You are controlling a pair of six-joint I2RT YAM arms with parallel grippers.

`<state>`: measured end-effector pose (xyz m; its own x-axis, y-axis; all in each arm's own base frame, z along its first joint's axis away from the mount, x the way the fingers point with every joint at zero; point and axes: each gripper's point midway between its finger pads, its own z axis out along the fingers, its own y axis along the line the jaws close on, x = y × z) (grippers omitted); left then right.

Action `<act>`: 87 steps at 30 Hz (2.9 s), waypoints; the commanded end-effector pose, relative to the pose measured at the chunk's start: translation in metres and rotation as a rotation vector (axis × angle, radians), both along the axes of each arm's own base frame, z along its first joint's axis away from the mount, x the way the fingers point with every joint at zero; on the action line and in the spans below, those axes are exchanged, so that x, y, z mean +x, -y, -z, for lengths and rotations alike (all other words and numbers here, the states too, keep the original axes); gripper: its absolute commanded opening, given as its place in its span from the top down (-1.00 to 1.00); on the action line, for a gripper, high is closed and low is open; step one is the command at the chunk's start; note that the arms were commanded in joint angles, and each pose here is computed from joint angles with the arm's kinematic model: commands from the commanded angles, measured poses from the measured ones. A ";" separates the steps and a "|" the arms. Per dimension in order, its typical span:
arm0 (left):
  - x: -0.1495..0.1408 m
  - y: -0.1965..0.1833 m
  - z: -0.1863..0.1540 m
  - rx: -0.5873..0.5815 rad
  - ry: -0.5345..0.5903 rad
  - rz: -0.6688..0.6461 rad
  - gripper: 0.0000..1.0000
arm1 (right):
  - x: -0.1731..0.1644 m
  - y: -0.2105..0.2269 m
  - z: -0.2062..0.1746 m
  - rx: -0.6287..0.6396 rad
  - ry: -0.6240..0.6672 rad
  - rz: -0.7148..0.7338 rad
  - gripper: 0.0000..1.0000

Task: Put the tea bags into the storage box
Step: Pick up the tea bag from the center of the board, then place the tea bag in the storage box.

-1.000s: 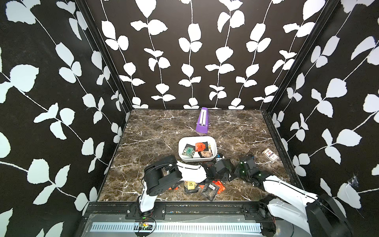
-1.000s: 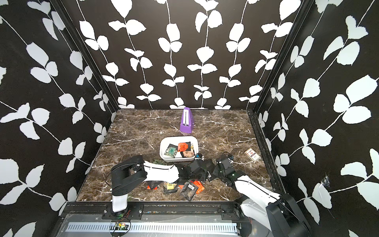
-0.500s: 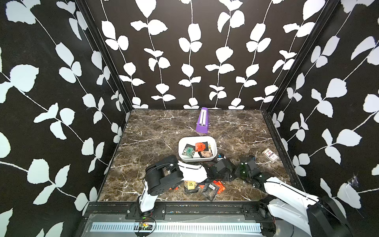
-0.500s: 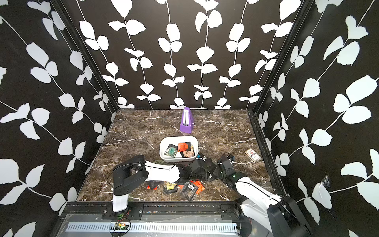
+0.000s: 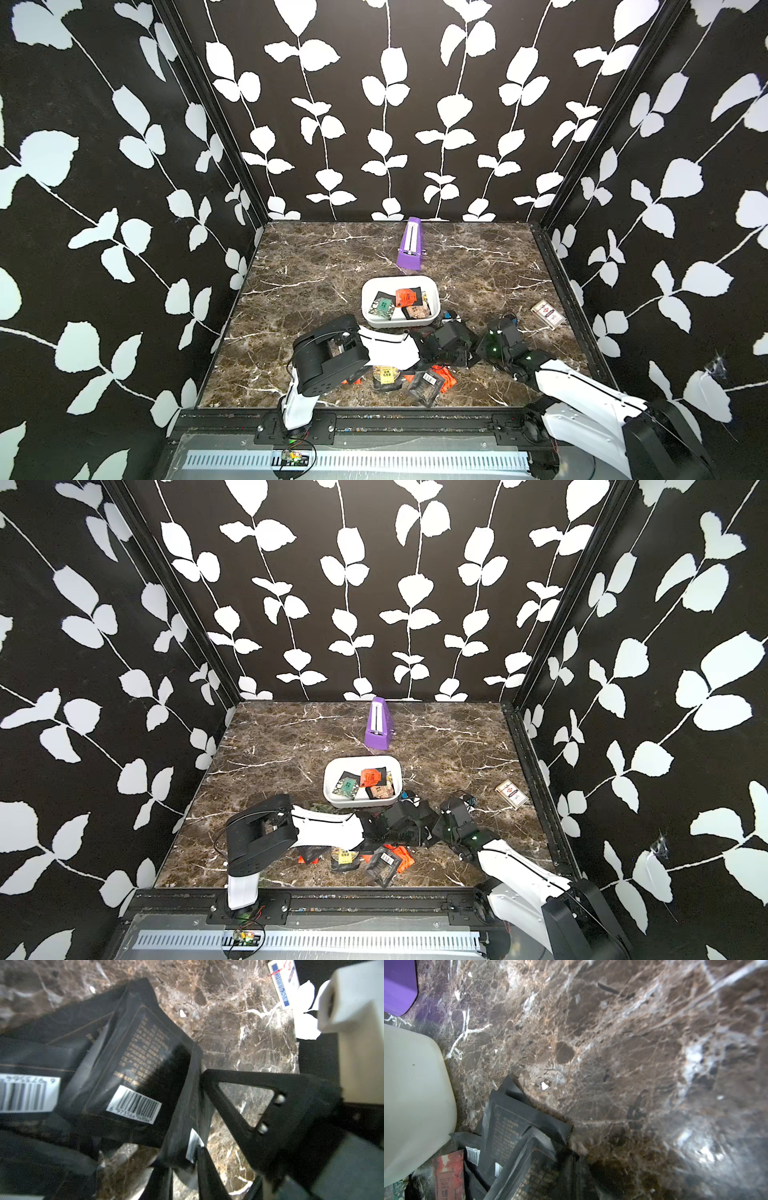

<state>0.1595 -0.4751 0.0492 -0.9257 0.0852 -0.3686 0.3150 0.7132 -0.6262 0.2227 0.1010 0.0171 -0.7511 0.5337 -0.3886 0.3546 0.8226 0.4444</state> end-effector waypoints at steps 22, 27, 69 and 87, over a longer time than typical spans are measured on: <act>0.005 0.018 -0.019 -0.050 0.038 0.017 0.77 | -0.027 0.012 0.022 -0.011 -0.084 0.021 1.00; 0.007 0.017 -0.019 -0.033 0.048 0.016 1.00 | -0.028 0.013 0.022 -0.009 -0.079 0.026 1.00; 0.157 -0.165 -0.099 0.194 0.309 -0.120 1.00 | -0.019 0.003 -0.052 0.005 0.118 -0.122 0.42; 0.163 -0.207 -0.142 0.381 0.407 -0.171 -0.33 | -0.023 0.003 -0.058 0.012 0.122 -0.135 0.37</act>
<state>0.3231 -0.2889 0.1433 -0.7856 0.1390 -0.6029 0.3368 0.9135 -0.2282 0.1963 0.0958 0.0613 -0.7714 0.4460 -0.4538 0.2119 0.8526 0.4777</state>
